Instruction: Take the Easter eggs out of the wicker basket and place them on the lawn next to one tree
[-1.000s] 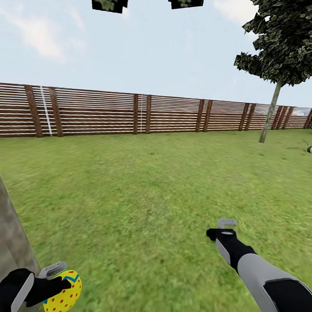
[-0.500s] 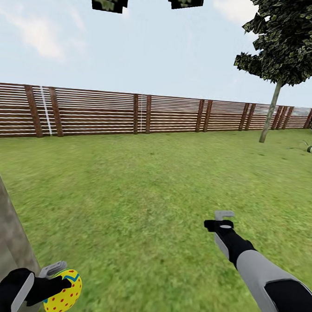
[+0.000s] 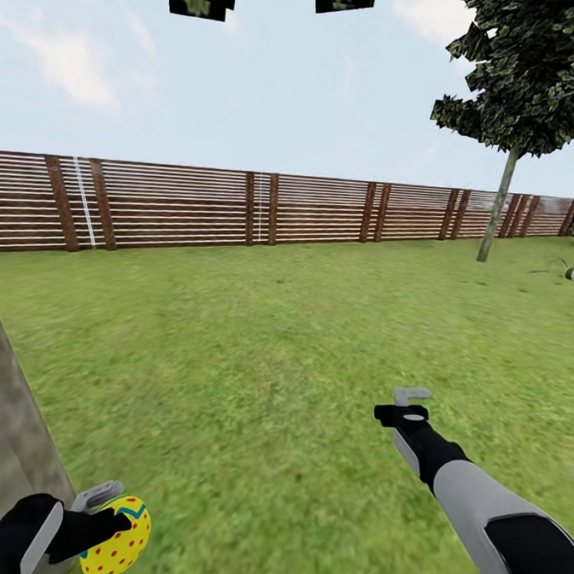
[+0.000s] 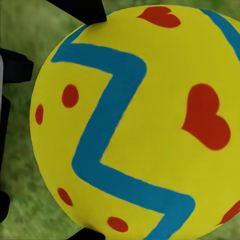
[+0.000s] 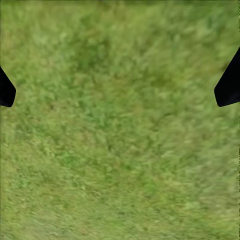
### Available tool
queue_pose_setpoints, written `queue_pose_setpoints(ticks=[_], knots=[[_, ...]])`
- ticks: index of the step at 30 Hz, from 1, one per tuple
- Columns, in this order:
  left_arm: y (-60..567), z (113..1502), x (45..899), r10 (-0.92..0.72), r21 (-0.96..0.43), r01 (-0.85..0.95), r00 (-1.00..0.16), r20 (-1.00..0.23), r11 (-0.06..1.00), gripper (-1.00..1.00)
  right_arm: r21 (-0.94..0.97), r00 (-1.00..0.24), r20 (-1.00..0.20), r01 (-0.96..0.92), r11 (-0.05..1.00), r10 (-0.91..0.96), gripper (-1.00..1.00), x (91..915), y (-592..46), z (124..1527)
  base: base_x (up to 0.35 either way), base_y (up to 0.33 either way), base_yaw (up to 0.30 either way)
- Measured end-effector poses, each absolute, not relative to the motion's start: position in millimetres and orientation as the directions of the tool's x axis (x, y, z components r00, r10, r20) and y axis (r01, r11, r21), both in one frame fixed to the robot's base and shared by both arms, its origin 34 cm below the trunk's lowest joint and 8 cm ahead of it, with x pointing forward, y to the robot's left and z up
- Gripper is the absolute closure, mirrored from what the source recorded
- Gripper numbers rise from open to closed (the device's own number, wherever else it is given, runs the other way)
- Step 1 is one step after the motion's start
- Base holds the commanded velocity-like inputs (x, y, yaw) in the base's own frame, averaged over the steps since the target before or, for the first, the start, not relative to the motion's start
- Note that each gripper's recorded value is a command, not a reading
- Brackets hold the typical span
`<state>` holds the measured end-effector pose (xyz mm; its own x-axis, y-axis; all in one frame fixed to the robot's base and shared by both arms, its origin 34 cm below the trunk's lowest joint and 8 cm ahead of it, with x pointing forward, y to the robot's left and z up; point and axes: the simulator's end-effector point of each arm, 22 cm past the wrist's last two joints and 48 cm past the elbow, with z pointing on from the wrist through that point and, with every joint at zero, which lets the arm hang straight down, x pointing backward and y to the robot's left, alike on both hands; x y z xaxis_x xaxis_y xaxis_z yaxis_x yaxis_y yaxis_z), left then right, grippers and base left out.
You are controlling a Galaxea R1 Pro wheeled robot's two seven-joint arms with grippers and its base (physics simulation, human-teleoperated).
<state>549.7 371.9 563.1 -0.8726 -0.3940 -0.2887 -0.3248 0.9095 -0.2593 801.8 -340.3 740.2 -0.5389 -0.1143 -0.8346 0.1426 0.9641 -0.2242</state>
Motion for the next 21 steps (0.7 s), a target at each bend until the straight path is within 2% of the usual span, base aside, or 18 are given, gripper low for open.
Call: queue_pose_setpoints(ticks=[21], knots=[[370.9,521.4,543.8,-0.393,-0.259,-0.324,-0.873,-0.287,0.91,1.0,-0.224,-0.538,-0.835,0.143,0.964,-0.114,-1.0,796.4,-339.3,699.4,0.0,0.0,0.0]])
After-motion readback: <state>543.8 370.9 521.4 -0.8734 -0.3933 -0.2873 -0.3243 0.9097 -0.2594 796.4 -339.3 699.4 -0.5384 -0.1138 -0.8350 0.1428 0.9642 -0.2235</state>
